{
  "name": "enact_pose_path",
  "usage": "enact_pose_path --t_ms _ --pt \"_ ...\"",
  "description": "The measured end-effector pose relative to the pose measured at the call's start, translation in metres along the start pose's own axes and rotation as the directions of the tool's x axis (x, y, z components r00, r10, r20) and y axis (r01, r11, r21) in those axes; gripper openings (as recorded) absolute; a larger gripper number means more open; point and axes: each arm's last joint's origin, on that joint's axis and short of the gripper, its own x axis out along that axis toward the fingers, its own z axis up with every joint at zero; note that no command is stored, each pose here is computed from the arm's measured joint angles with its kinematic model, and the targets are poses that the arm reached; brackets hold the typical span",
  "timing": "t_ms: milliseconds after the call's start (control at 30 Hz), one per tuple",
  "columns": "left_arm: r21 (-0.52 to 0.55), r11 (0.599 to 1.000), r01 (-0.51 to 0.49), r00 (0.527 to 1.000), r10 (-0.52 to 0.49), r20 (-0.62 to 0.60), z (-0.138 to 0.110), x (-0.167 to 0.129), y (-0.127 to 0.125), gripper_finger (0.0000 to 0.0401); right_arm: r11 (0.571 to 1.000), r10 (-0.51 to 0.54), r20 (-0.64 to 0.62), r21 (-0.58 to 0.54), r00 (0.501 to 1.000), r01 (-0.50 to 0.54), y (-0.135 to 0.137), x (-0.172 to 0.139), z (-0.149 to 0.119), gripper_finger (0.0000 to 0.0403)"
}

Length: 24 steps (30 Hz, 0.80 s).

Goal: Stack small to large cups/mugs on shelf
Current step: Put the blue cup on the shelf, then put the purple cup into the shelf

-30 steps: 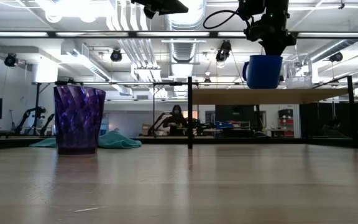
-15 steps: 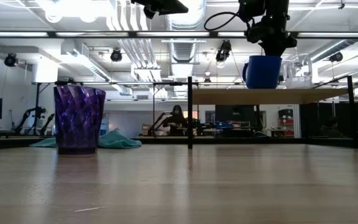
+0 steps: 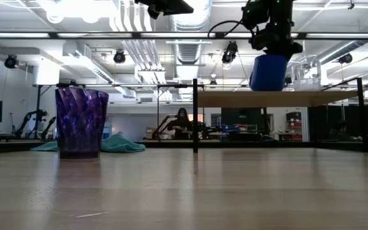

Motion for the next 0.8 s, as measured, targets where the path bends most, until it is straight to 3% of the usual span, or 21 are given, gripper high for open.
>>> enact_pose_path --t_ms 267,800 --pt "0.001 1.000 0.003 1.000 -0.003 -0.011 -0.002 0.000 0.000 0.0000 1.000 -0.012 -0.020 -0.024 1.000 0.011 0.001 0.004 0.005 0.0108" --pt "0.000 1.000 -0.006 1.000 0.006 -0.010 -0.002 0.000 0.002 0.0000 1.000 0.022 0.116 0.009 0.993 -0.023 -0.004 -0.043 0.009 0.0102"
